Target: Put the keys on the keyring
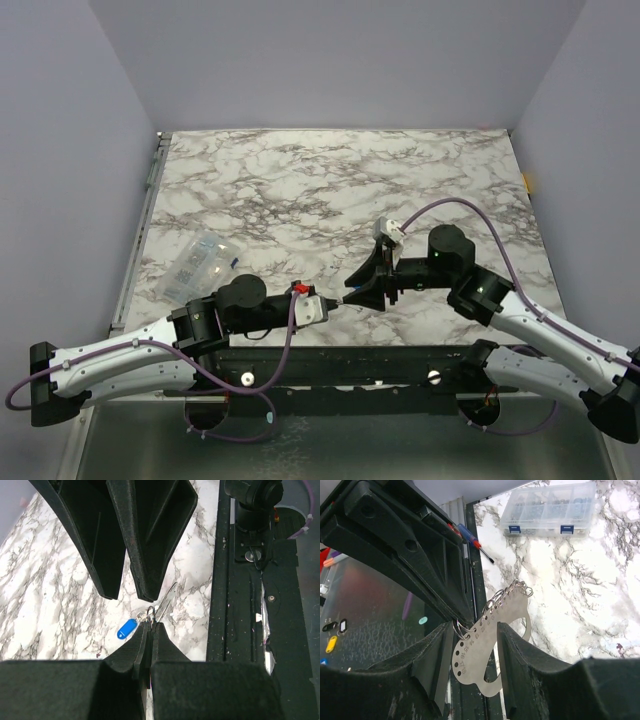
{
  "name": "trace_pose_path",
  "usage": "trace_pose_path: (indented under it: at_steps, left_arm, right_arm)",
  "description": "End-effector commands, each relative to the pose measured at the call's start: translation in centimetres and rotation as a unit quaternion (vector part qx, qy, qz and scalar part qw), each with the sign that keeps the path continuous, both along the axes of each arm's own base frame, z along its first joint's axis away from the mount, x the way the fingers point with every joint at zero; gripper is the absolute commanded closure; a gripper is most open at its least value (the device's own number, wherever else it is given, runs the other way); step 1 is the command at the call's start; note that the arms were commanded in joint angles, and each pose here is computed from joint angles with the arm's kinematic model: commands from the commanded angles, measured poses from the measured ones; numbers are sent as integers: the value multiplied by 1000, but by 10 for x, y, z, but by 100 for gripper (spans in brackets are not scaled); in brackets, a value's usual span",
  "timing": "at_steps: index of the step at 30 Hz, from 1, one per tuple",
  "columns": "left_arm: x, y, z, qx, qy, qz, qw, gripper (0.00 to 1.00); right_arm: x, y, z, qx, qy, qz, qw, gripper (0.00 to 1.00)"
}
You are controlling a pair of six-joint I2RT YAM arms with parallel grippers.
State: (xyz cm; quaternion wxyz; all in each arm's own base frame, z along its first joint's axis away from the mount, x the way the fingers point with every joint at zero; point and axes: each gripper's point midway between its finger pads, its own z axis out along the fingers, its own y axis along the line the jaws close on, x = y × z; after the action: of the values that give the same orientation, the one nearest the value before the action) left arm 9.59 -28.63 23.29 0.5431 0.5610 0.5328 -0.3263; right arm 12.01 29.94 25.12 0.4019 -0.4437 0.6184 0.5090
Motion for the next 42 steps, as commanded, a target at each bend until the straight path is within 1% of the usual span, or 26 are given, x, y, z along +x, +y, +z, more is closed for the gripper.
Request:
trace_pose_path:
  at_steps: [1,7,13,18,21,26,28,30,34,36,42]
  left_arm:
    - [-1,-2,14,-24,-5,-10,1000,100]
    - [-1,-2,14,-28,1,-7,1000,100]
    - [0,-2,16,-34,4,-5,999,100]
    - [-1,-2,16,-35,6,-6,999,100]
    - [-1,-2,15,-34,8,-7,999,100]
    - [0,-3,12,-29,9,-7,1000,100]
    - [1,-3,12,-29,10,-6,1000,100]
    - [1,-3,12,-29,10,-4,1000,100]
    - [4,-2,11,-28,10,2,1000,100]
    - [5,-2,12,-30,10,5,999,100]
    - [6,-1,13,-32,13,6,999,100]
  right_arm:
    - [-4,2,-5,-10,8,13,1000,52]
    - [-15,7,-10,-12,31,54,998,52]
    - [-13,8,-13,-12,35,52,998,51]
    - [-13,9,-15,-16,44,54,997,55]
    - [-12,12,-10,-5,36,57,998,58]
    - [-12,14,-9,-2,36,60,998,60]
    - [-12,15,-10,-3,34,59,998,64]
    - [-12,15,-12,-5,33,60,998,70]
    - [-12,13,-19,-18,31,56,998,88]
    - [-10,12,-18,-18,24,53,998,98]
    - [-11,11,-14,-12,15,52,998,99]
